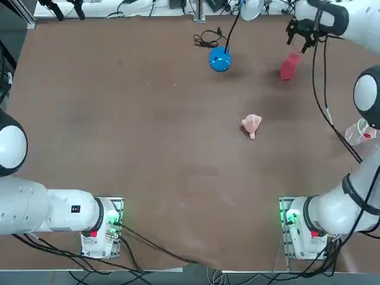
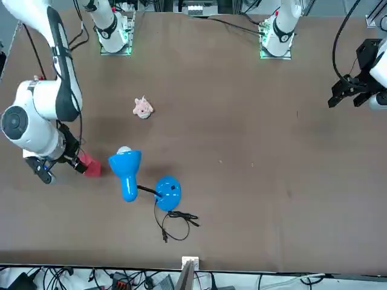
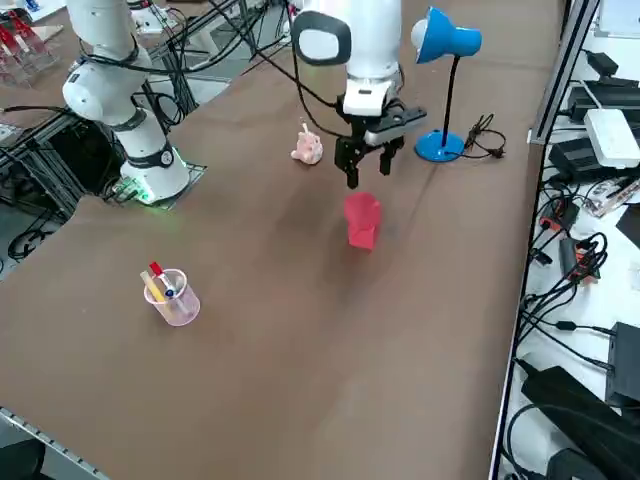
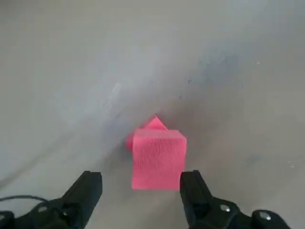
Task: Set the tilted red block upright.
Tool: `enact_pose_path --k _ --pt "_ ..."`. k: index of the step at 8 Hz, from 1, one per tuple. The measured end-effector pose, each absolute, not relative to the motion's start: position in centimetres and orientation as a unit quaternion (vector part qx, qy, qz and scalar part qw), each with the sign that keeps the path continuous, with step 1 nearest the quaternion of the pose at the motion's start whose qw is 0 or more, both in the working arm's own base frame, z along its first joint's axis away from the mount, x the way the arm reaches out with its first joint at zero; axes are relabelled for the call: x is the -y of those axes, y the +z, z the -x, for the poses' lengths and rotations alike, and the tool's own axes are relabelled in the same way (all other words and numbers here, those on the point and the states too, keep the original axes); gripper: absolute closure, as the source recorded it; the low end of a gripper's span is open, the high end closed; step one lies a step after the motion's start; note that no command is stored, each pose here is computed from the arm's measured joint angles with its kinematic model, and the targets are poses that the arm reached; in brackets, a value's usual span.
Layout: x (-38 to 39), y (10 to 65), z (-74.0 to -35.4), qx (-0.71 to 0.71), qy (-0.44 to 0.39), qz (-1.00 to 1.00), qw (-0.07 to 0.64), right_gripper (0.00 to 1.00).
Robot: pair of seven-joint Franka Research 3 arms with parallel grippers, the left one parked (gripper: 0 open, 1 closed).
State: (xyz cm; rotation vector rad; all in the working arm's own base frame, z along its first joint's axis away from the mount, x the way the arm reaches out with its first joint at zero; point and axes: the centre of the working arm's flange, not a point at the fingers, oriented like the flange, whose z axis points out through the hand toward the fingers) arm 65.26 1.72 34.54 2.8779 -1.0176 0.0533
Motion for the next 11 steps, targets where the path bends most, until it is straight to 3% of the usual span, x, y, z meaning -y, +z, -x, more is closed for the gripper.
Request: enact_pose_path --k 11 --pt "0.6 31.2 -64.3 0.376 0.012 -0.926 0.023 0.0"
